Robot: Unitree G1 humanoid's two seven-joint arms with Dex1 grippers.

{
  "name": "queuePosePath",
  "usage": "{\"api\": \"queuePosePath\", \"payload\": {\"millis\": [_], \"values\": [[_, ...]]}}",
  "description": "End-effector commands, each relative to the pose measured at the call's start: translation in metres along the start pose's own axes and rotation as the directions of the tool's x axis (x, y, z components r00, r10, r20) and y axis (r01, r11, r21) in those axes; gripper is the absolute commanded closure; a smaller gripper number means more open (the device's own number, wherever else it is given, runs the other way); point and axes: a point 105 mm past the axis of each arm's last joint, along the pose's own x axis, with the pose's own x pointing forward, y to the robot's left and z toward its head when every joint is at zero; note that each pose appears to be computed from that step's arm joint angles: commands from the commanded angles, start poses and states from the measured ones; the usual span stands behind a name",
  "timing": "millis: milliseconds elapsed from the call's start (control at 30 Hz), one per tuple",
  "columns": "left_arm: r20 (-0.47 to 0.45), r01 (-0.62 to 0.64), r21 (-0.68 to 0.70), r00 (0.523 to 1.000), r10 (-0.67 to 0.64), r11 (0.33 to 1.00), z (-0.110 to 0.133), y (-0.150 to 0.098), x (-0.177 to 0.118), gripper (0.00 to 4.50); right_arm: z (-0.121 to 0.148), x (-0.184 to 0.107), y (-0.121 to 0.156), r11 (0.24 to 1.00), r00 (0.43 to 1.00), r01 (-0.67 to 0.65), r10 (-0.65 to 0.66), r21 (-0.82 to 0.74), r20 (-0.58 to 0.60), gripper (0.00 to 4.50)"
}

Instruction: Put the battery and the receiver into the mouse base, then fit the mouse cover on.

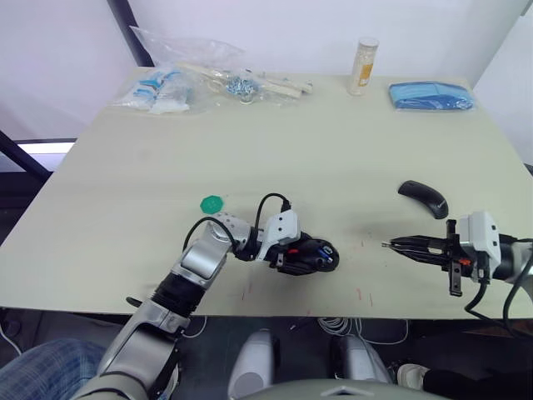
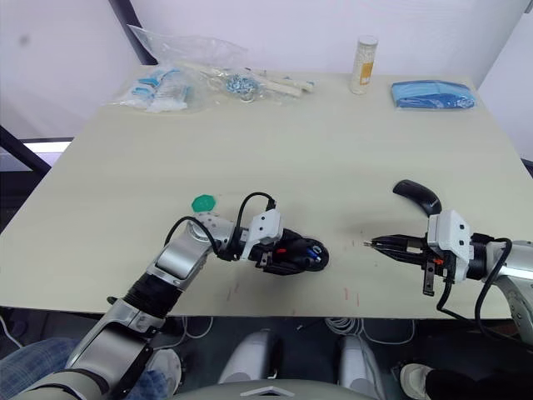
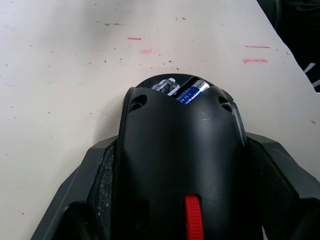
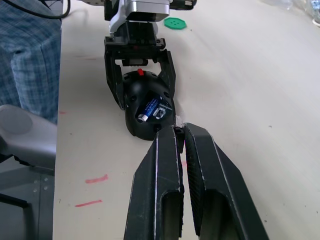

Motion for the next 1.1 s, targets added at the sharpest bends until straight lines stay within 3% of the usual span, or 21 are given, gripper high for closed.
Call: {"api": "queuePosePath", "payload": {"millis": [33, 167, 267, 367, 467, 733, 1100], "values": [[0.001, 0.014, 0.012, 1.000, -0.014, 1.000, 0.002, -0.004, 0.002, 1.56, 0.013, 0.000, -0.002, 1.000, 1.000, 0.006, -0.007, 0.020, 0.027, 4.50], [-0.011, 0.013, 0.016, 1.000, -0.013, 1.000, 0.002, -0.004, 0.003, 1.56, 0.020, 0.010, -0.004, 0.980, 0.999, 0.032, -0.024, 0.198, -0.041, 4.50], [-0.012, 0.017, 0.012, 1.000, -0.017, 1.000, 0.004, -0.003, 0.005, 1.56, 0.025, 0.014, -0.003, 0.968, 0.992, 0.026, 0.006, 0.249, -0.125, 4.50], [-0.023, 0.020, 0.021, 1.000, -0.019, 1.000, 0.004, -0.001, 0.006, 1.56, 0.040, 0.020, -0.002, 0.951, 0.994, -0.009, 0.043, 0.310, -0.102, 4.50], [-0.020, 0.012, 0.018, 1.000, -0.011, 1.000, 0.006, 0.000, 0.008, 1.56, 0.048, 0.025, -0.002, 0.939, 0.985, -0.019, 0.076, 0.343, -0.153, 4.50], [-0.034, 0.007, 0.007, 0.999, -0.007, 1.000, 0.006, -0.002, 0.015, 1.56, 0.056, 0.038, -0.018, 0.922, 0.888, 0.031, 0.152, 0.386, -0.434, 4.50], [-0.051, -0.001, -0.014, 0.999, 0.000, 1.000, 0.004, -0.003, 0.020, 1.56, 0.058, 0.066, -0.028, 0.875, 0.772, 0.085, 0.244, 0.476, -0.587, 4.50]]}}
